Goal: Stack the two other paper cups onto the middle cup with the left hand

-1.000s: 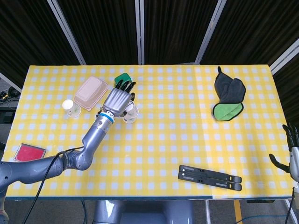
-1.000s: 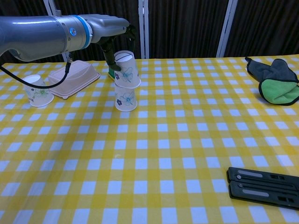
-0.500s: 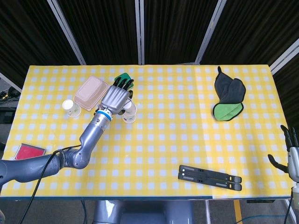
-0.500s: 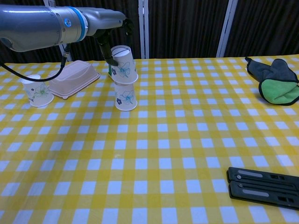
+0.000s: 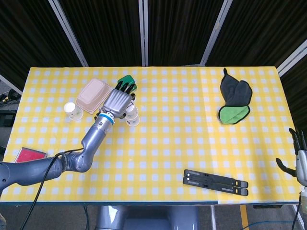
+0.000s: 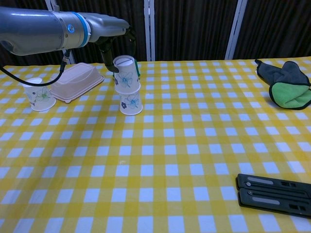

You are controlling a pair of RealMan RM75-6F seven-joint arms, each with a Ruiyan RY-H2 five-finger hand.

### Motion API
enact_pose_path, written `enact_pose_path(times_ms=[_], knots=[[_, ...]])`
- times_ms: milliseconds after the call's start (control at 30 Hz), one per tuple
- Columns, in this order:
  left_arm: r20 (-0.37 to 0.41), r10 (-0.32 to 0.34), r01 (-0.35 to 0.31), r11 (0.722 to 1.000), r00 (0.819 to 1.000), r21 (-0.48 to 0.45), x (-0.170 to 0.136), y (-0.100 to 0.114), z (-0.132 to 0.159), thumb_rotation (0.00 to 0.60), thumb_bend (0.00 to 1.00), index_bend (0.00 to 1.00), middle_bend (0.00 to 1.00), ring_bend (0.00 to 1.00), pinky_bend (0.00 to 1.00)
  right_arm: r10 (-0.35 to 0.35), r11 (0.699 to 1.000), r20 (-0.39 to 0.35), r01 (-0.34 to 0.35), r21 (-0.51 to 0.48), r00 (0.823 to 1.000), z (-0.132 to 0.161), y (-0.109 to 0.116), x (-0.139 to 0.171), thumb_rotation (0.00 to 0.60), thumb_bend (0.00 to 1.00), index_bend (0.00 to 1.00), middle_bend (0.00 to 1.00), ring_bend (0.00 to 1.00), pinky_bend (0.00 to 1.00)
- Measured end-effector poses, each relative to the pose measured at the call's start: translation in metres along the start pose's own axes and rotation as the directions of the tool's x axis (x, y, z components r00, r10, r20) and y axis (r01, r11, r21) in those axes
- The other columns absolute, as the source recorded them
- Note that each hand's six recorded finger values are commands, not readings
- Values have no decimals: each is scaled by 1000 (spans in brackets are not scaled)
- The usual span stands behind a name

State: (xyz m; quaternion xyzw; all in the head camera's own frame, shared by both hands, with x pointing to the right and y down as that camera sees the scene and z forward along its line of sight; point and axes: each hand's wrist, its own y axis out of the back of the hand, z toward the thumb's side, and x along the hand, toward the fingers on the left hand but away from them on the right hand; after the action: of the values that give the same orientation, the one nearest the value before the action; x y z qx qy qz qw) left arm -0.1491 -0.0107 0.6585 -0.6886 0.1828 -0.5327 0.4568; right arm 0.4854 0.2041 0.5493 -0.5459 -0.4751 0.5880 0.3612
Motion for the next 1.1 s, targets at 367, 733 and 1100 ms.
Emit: enact_pose_path(times_ms=[367, 733, 1100], knots=[[2, -47, 47, 998, 999, 39, 8, -26, 0, 600, 139, 54, 0, 0, 0, 1, 1000, 3, -1, 10, 1000, 0, -2, 0, 600, 132, 0, 0, 0, 0], [-138, 13, -14, 1000, 990, -4, -29, -15, -87, 600, 141, 209, 0, 0, 0, 0, 1000, 2, 0, 15, 1000, 0, -1, 2, 600, 132, 0, 0, 0, 0], [-332, -63, 51, 998, 941, -45, -74, -49, -196, 600, 163, 214, 0, 0, 0, 11, 1000, -10, -11, 16, 1000, 4, -5, 2, 600, 132, 0, 0, 0, 0]])
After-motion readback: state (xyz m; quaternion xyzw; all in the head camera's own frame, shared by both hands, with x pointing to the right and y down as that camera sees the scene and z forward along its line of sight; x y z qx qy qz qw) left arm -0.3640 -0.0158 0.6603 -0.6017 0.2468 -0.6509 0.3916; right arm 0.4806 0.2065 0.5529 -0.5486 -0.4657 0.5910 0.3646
